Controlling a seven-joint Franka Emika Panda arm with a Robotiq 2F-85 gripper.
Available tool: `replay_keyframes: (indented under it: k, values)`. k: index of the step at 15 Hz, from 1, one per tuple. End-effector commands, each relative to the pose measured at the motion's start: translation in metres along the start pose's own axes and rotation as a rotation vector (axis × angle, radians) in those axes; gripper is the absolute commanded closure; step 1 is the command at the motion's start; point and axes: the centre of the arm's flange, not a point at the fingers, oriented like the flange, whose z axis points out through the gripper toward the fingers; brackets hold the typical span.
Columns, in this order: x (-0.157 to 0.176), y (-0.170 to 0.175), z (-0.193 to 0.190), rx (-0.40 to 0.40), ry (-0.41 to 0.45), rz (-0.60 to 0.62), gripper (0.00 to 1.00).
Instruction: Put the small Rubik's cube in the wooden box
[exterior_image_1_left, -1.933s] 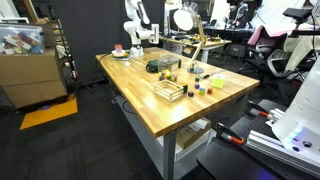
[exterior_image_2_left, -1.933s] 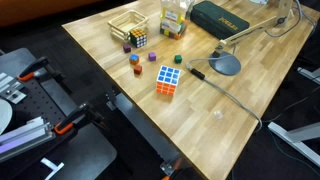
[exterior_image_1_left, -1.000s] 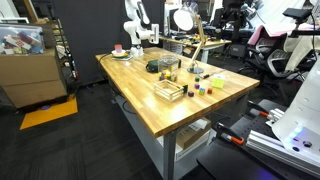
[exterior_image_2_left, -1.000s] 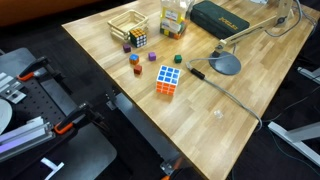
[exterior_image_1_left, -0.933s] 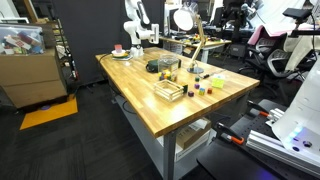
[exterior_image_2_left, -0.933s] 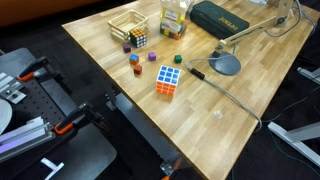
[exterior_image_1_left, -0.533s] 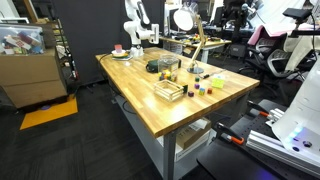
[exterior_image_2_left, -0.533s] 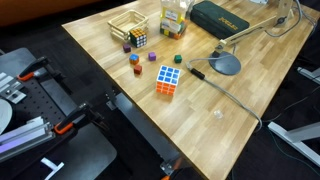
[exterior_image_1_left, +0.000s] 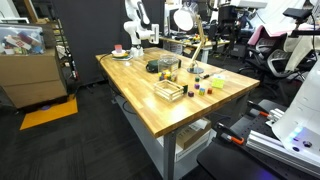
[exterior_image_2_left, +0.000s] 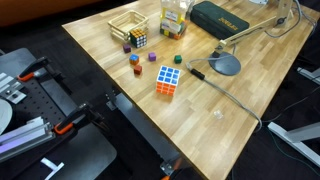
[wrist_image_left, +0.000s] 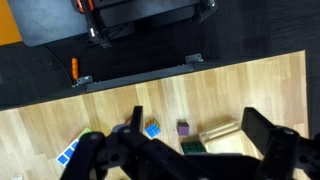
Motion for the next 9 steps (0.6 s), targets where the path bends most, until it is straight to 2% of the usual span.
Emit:
replay_keyframes:
  k: [1,4,5,6,9]
  values:
    - [0.042,0.015,0.039,0.049,-0.048,0.153,0.0]
    - [0.06,0.033,0.08,0.105,-0.116,0.276,0.0]
    - [0.061,0.035,0.087,0.124,-0.136,0.287,0.0]
    - [0.046,0.035,0.083,0.081,-0.118,0.245,0.0]
    - [0.055,0.036,0.091,0.1,-0.14,0.274,0.0]
